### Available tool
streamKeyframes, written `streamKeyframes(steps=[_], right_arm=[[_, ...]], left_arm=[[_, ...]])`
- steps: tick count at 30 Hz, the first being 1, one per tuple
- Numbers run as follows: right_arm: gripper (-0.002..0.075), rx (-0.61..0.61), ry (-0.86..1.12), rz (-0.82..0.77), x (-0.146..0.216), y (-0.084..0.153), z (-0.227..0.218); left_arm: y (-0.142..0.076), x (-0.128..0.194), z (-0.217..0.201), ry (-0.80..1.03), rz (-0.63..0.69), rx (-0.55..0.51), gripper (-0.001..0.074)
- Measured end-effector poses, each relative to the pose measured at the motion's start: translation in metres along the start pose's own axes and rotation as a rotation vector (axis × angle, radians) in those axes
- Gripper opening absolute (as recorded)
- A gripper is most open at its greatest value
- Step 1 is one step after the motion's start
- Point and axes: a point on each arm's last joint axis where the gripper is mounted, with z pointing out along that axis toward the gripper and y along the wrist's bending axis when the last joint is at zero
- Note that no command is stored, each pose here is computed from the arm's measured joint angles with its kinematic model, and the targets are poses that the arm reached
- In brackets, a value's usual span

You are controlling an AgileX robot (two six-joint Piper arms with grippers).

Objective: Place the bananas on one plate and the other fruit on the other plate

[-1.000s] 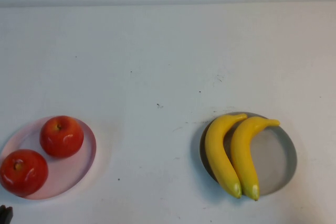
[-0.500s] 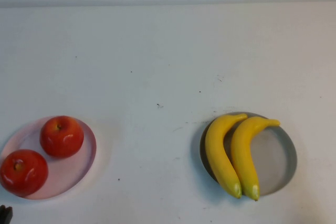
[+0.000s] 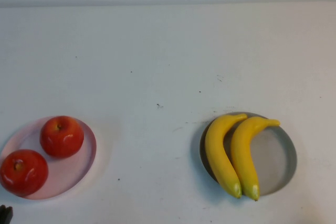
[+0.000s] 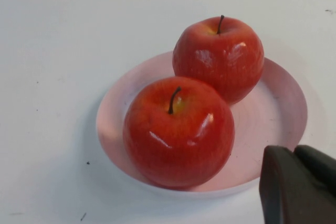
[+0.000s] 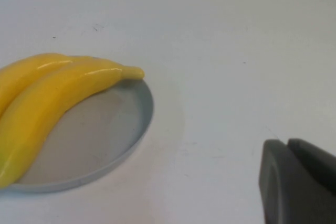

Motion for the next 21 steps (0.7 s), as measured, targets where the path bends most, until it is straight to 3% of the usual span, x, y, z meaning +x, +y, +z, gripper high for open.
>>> streamKeyframes(steps=[21], right_arm=[[-0.0015, -0.001, 0.001, -0.002, 0.0001, 0.0001, 0.0000]], left_arm=[[0.0000, 0.0000, 0.0000, 0.000, 0.000, 0.000, 0.0002]])
